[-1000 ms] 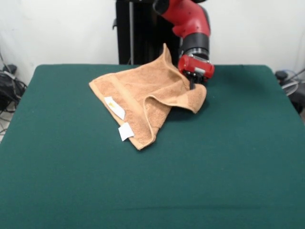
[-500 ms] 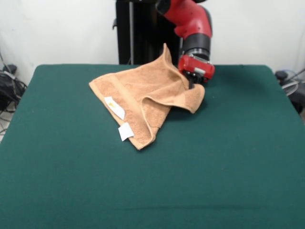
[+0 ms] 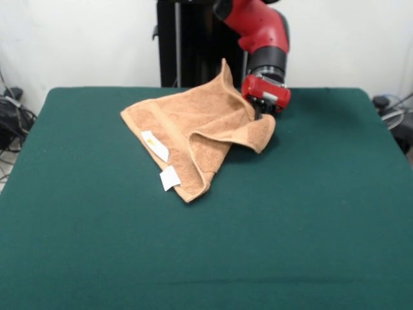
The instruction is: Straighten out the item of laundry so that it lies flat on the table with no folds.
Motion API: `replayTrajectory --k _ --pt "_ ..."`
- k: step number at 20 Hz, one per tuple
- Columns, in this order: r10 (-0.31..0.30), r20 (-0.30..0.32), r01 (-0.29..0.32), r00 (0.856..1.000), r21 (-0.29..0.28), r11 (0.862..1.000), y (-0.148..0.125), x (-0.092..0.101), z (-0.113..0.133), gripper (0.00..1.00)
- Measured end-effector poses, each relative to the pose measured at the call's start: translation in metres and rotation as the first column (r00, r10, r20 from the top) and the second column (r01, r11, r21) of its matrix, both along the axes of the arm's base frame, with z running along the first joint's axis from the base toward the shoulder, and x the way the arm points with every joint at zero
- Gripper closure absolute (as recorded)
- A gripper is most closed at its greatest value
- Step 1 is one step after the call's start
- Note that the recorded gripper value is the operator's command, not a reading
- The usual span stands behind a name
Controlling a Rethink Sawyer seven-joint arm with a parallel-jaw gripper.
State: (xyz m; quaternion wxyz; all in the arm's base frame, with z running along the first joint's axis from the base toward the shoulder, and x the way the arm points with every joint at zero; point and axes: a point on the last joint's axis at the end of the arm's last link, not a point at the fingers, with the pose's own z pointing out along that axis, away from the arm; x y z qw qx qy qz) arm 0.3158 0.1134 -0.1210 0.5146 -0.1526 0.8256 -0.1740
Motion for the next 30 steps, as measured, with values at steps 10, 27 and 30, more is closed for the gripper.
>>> replayTrajectory --k 10,27,30 --pt "-0.033 0.017 0.033 0.999 0.001 0.999 0.003 0.004 0.006 1.0" --pt "-0.093 0.034 0.091 0.995 0.053 0.994 0.026 0.006 0.003 1.0" --pt "-0.105 0.034 0.103 0.994 0.065 0.993 0.031 0.006 0.003 1.0"
